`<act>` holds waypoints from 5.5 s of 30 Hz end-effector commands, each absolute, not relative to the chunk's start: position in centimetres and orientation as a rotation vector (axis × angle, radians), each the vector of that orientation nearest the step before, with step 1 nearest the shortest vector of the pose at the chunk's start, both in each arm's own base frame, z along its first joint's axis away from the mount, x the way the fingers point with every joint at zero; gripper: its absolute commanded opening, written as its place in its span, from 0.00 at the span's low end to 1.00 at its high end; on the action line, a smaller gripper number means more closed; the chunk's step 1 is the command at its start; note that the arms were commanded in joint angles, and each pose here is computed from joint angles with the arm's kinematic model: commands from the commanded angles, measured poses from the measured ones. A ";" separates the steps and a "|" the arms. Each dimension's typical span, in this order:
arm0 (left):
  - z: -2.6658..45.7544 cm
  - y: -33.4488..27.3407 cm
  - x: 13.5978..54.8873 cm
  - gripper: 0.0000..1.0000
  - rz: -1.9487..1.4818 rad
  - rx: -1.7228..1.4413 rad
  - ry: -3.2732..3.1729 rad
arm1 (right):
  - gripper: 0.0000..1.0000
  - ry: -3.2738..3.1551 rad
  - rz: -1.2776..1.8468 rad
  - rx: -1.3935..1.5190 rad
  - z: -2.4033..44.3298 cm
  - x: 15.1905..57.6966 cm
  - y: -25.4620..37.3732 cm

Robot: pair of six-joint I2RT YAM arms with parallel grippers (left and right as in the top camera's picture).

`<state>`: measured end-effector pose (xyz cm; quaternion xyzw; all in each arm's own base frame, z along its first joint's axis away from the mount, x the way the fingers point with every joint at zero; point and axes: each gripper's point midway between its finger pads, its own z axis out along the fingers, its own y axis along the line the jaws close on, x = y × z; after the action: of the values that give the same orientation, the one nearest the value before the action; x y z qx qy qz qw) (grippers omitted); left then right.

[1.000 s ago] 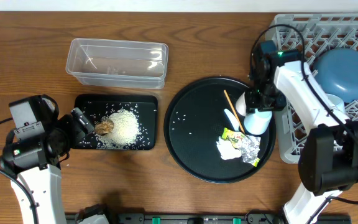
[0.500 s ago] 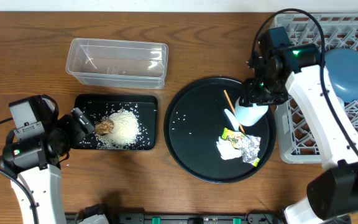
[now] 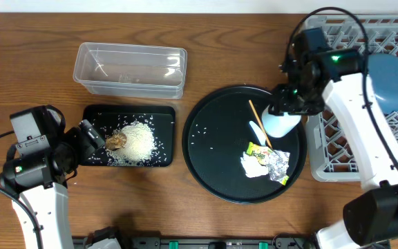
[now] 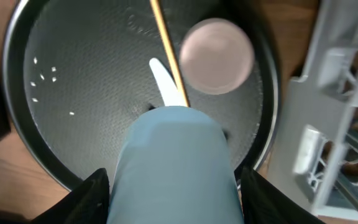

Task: Sort waste into correct bins and load items into the dishwasher rack
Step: 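Carry the light-blue cup right and set it in the rack, then move the right gripper back over the pink cup on the tray, then grasp the pink cup with the right gripper, then carry the pink cup right and place it in the rack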

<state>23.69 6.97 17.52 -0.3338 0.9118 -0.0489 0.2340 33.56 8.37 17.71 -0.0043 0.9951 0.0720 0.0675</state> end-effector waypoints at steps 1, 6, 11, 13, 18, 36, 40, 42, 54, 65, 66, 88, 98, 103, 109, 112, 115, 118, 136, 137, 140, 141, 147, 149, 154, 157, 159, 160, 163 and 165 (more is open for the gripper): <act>18.2 7.2 23.9 0.98 -0.121 -0.891 2.492 | 0.40 2.892 0.205 0.127 21.0 35.6 5.6; 18.2 7.2 23.9 0.98 -0.121 -0.891 2.492 | 0.39 2.761 0.184 0.319 25.2 37.3 0.2; 18.2 7.2 23.9 0.98 -0.121 -0.891 2.492 | 0.38 2.648 0.131 0.563 27.0 37.5 -7.1; 18.2 7.2 23.9 0.98 -0.121 -0.891 2.492 | 0.38 2.602 0.100 0.683 27.1 37.0 -10.7; 18.2 7.2 23.9 0.98 -0.121 -0.891 2.492 | 0.39 2.487 0.028 0.914 27.5 34.9 -18.2; 18.2 7.2 23.9 0.98 -0.121 -0.891 2.492 | 0.50 2.582 -0.045 1.228 19.5 32.1 -26.1; 18.2 7.2 23.9 0.98 -0.121 -0.891 2.492 | 0.66 2.611 -0.032 1.244 18.2 32.2 -26.2; 18.2 7.2 23.9 0.98 -0.121 -0.891 2.492 | 0.73 2.623 -0.026 1.249 17.9 32.2 -26.2; 18.2 7.2 23.9 0.98 -0.121 -0.891 2.492 | 0.90 2.614 0.176 1.198 18.8 33.6 -23.1; 18.2 7.2 23.9 0.98 -0.121 -0.891 2.492 | 0.91 2.695 0.412 0.382 24.3 39.2 -5.6; 18.2 7.2 23.9 0.98 -0.121 -0.891 2.492 | 0.92 2.717 0.387 0.331 24.1 39.3 -4.5; 18.2 7.2 23.9 0.98 -0.121 -0.891 2.492 | 0.99 3.122 -0.011 0.019 8.2 39.7 8.6; 18.2 7.2 23.9 0.98 -0.121 -0.891 2.492 | 0.99 3.203 -0.071 0.066 4.6 39.1 9.2; 18.2 7.2 23.9 0.98 -0.121 -0.891 2.492 | 0.92 3.220 -0.080 0.074 4.7 38.7 9.0; 18.2 7.2 23.9 0.98 -0.121 -0.891 2.492 | 0.53 3.242 -0.090 0.072 4.8 38.2 9.0; 18.2 7.2 23.9 0.98 -0.121 -0.891 2.492 | 0.38 3.239 -0.088 0.072 5.0 38.1 9.0; 18.2 7.2 23.9 0.98 -0.121 -0.891 2.492 | 0.34 3.225 -0.080 0.088 5.8 38.2 8.7; 18.2 7.2 23.9 0.98 -0.121 -0.891 2.492 | 0.24 3.185 -0.061 0.112 7.9 38.7 8.2; 18.2 7.2 23.9 0.98 -0.121 -0.891 2.492 | 0.05 2.715 -0.004 0.602 24.9 39.8 -6.6; 18.2 7.2 23.9 0.98 -0.121 -0.891 2.492 | 0.05 2.703 -0.017 0.651 24.9 39.5 -8.2; 18.2 7.2 23.9 0.98 -0.121 -0.891 2.492 | 0.05 2.670 -0.050 0.797 24.7 38.2 -12.9; 18.2 7.2 23.9 0.98 -0.121 -0.891 2.492 | 0.06 2.654 -0.061 0.853 24.7 37.7 -14.6; 18.2 7.2 23.9 0.98 -0.121 -0.891 2.492 | 0.07 2.552 -0.101 1.111 24.4 34.6 -21.9; 18.2 7.2 23.9 0.98 -0.121 -0.891 2.492 | 0.08 2.535 -0.111 1.184 23.9 33.4 -23.7; 18.2 7.2 23.9 0.98 -0.121 -0.891 2.492 | 0.17 2.525 -0.122 1.293 21.9 31.7 -26.5; 18.2 7.2 23.9 0.98 -0.121 -0.891 2.492 | 0.25 2.530 -0.121 1.334 20.9 31.2 -27.5; 18.2 7.2 23.9 0.98 -0.121 -0.891 2.492 | 0.34 2.538 -0.123 1.342 20.4 31.0 -27.9; 18.2 7.2 23.9 0.98 -0.121 -0.891 2.492 | 0.39 2.542 -0.123 1.342 20.2 31.0 -28.1; 18.2 7.2 23.9 0.98 -0.121 -0.891 2.492 | 0.43 2.545 -0.130 1.327 19.8 31.3 -28.6; 18.2 7.2 23.9 0.98 -0.121 -0.891 2.492 | 0.43 2.542 -0.141 1.325 19.7 31.3 -28.9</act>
<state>23.70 6.97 17.52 -0.3338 0.9118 -0.0489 0.2342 31.65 -28.24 19.94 0.4621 0.8752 -0.0426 0.1368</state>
